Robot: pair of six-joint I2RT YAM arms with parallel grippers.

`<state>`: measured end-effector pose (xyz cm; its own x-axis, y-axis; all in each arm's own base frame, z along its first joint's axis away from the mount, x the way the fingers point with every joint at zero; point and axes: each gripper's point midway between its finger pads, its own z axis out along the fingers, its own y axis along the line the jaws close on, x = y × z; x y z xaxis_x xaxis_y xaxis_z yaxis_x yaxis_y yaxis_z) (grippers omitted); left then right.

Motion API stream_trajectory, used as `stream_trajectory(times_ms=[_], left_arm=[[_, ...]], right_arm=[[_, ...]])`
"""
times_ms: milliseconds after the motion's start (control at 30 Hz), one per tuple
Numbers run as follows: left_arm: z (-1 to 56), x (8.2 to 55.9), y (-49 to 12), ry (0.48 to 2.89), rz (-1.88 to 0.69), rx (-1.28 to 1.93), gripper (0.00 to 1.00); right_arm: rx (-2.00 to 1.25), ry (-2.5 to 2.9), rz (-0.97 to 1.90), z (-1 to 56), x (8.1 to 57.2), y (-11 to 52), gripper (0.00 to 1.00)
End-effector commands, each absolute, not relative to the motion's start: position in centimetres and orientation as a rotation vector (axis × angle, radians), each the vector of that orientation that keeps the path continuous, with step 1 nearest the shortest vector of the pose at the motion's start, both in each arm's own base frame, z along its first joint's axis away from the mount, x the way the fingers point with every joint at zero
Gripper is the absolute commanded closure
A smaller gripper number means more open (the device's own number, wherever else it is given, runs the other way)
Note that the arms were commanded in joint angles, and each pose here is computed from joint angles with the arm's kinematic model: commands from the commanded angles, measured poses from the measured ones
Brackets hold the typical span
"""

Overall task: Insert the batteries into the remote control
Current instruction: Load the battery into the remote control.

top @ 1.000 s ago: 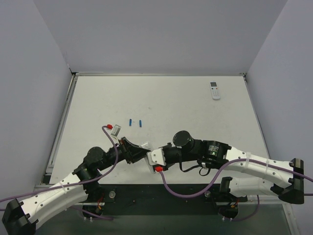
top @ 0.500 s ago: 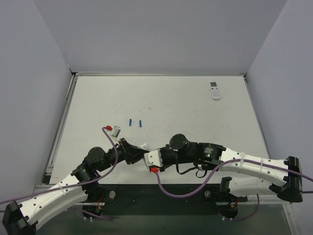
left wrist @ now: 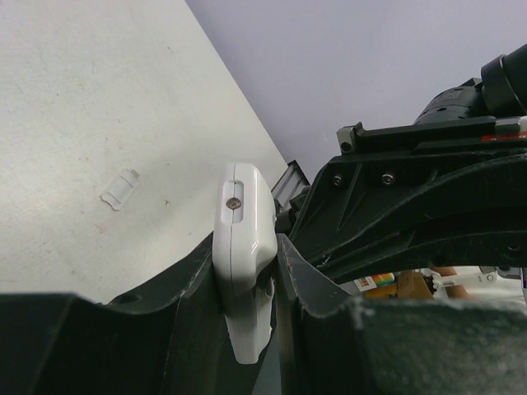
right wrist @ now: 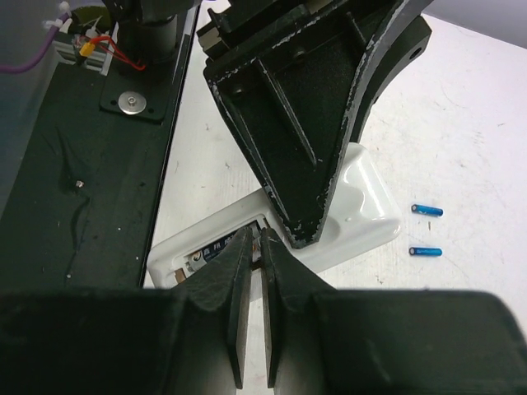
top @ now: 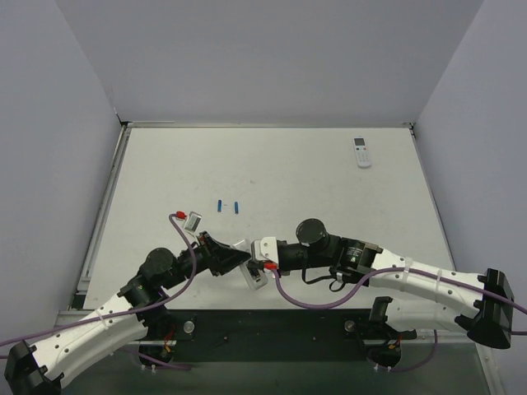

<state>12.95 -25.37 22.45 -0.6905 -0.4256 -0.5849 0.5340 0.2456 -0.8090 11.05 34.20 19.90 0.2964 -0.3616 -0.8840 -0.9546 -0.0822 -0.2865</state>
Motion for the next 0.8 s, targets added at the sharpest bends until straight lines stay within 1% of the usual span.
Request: stream_trajectory(times_ms=[0, 167, 333, 500, 667, 767], left_arm=[[37.8, 9.7, -22.4, 1.136, -1.807, 0.155, 1.00], [38.1, 9.4, -22.2, 1.121, -1.812, 0.160, 1.00], [38.4, 9.3, -22.0, 1.108, -1.813, 0.158, 1.00], [38.7, 9.1, -21.8, 1.094, -1.816, 0.166, 1.00], [38.7, 9.1, -21.7, 1.089, -1.806, 0.164, 1.00], [38.2, 9.3, -21.9, 1.100, -1.806, 0.160, 1.00]], right_arm=[[-1.761, 1.565, 0.742, 10.8, 10.2, 30.5, 0.92], [-1.717, 1.550, 0.617, 9.7, 11.8, 29.9, 0.88], [-1.682, 1.556, 0.442, 8.9, 13.6, 29.2, 0.88], [-1.671, 1.557, 0.396, 8.1, 14.0, 28.9, 0.87], [-1.640, 1.549, 0.374, 8.3, 14.3, 28.8, 0.84], [-1.629, 1.540, 0.420, 8.8, 13.9, 29.3, 0.79]])
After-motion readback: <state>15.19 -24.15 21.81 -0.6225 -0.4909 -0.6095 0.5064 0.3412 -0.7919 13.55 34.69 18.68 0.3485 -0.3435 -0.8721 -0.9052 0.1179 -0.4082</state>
